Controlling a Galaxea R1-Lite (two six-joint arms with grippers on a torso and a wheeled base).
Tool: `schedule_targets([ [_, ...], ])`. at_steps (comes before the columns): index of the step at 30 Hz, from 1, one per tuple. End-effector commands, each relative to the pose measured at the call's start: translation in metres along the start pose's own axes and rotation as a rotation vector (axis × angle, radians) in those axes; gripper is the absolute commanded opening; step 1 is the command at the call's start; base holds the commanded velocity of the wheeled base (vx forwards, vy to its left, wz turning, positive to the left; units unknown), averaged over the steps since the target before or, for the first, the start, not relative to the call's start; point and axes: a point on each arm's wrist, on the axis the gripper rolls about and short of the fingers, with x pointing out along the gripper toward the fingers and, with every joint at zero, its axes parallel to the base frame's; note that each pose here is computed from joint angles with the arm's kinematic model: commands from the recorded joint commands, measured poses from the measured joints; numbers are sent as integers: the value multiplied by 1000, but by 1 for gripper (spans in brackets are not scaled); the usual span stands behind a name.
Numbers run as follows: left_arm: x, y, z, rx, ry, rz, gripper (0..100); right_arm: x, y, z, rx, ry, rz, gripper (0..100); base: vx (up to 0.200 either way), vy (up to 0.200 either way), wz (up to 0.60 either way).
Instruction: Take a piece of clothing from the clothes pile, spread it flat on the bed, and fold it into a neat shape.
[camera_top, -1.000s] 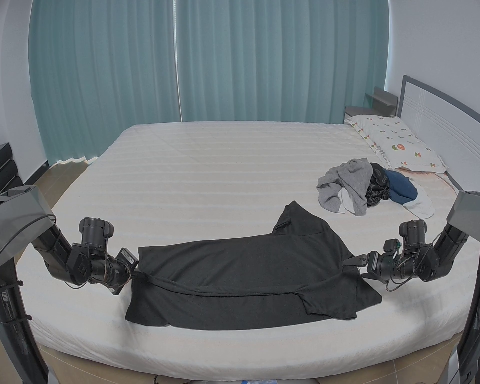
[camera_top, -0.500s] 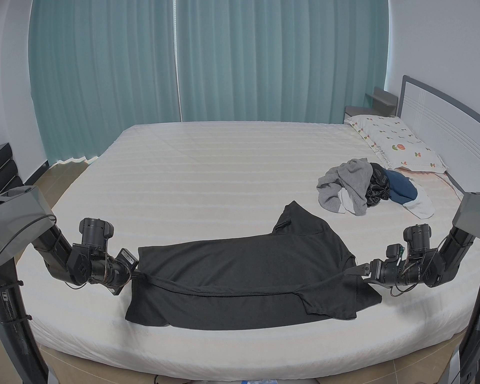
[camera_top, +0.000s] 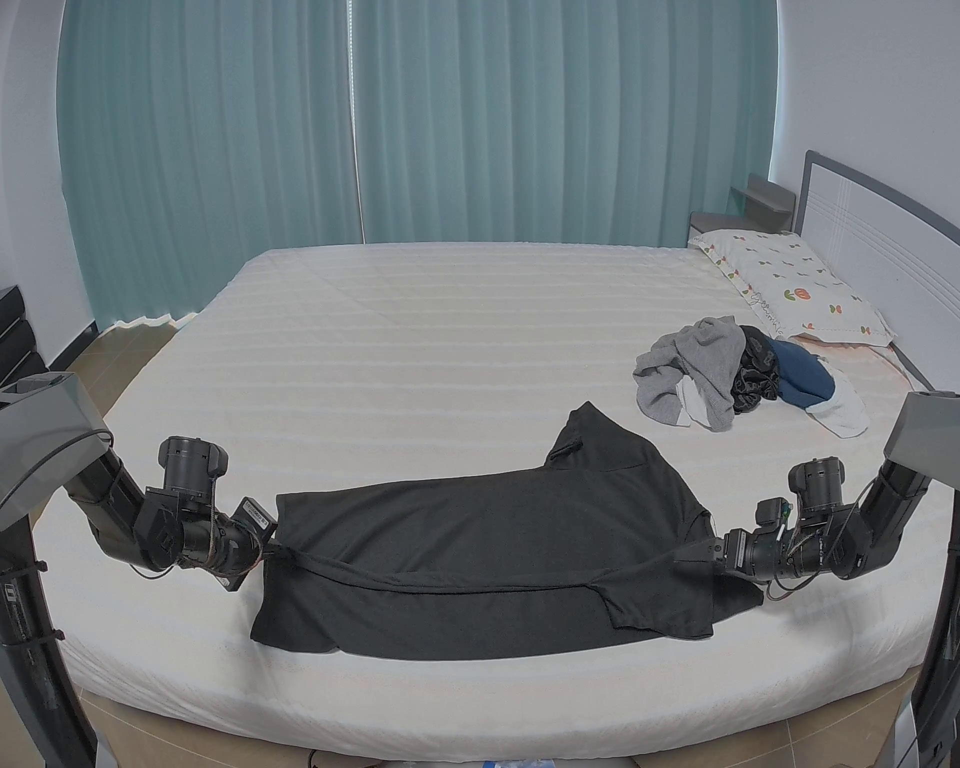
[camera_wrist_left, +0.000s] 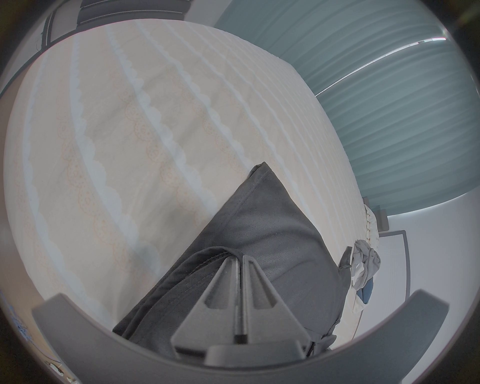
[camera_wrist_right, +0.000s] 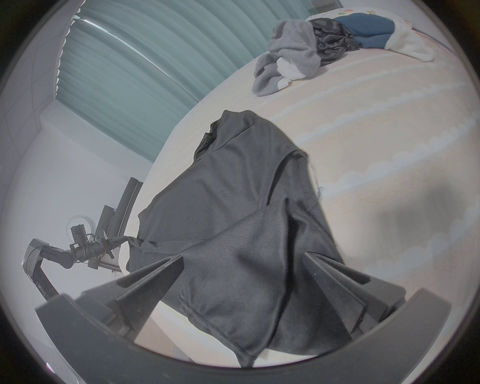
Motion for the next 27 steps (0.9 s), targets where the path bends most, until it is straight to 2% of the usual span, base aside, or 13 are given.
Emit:
schedule_targets([
  [1, 1, 1, 0, -1, 2, 3, 0, 9, 2, -2, -5, 18, 9, 100, 0, 0, 0],
  [9, 1, 1, 0, -2, -1, 3, 0, 14, 0, 2, -8, 8, 3, 100, 0, 0, 0],
  [10, 1, 1, 0, -2, -1, 3, 0, 14, 0, 2, -6, 8, 2, 0, 0, 0, 0],
  [27, 0, 3, 3, -9, -8, 6, 0, 4, -6, 15, -2, -54, -29, 0, 0, 0, 0],
])
